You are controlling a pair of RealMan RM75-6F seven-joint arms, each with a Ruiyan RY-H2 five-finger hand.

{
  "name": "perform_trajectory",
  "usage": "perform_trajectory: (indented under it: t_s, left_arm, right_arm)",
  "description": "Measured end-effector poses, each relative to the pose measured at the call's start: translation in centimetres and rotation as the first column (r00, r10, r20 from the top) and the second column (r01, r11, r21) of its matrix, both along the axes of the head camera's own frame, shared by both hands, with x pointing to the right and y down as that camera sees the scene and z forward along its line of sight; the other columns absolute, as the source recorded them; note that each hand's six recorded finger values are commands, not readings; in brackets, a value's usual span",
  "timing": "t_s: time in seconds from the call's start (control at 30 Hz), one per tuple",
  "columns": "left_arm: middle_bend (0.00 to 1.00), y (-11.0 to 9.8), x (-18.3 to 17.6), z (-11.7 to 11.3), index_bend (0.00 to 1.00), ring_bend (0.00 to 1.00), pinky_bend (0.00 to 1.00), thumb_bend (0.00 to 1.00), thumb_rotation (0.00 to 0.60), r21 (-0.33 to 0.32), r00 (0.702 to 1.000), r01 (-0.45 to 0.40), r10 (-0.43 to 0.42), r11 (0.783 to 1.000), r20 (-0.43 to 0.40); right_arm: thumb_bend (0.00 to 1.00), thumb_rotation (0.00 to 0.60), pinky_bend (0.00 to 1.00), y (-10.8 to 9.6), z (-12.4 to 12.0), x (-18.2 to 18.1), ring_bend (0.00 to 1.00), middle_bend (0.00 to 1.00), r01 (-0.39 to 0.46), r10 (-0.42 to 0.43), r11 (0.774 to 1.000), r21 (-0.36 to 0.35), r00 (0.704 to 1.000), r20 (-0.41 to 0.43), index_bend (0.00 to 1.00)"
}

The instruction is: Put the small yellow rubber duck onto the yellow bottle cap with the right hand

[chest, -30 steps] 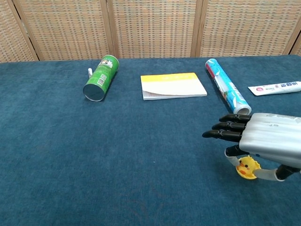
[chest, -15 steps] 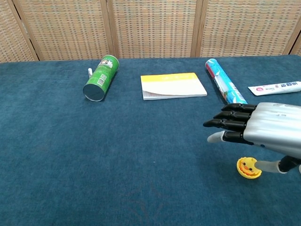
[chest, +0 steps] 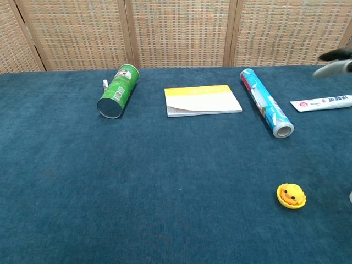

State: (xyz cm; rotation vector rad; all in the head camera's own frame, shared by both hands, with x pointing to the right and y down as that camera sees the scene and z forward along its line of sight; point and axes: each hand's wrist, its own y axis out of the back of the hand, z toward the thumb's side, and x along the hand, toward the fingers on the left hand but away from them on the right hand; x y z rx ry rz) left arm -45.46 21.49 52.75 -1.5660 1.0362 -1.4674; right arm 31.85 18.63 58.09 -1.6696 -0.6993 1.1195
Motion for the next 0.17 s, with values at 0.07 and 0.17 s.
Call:
perform_trajectory:
  t_s: [0.07, 0.17]
  left_arm:
    - [0.00, 0.1, 0.0, -0.1, 0.00, 0.00, 0.00, 0.00, 0.600, 0.001, 1.000, -0.003, 0.003, 1.000, -0.005]
    - [0.00, 0.1, -0.1, -0.2, 0.00, 0.00, 0.00, 0.00, 0.600, 0.001, 1.000, -0.005, 0.005, 1.000, -0.007]
  right_arm:
    - [0.00, 0.600, 0.00, 0.3, -0.3, 2.3, 0.00, 0.00, -0.123, 0.123, 0.992, -0.019, 0.992, 0.019, 0.00]
    - [0.00, 0.600, 0.00, 0.9, -0.5, 5.2, 0.00, 0.00, -0.266, 0.267, 0.963, -0.036, 0.963, 0.030, 0.00]
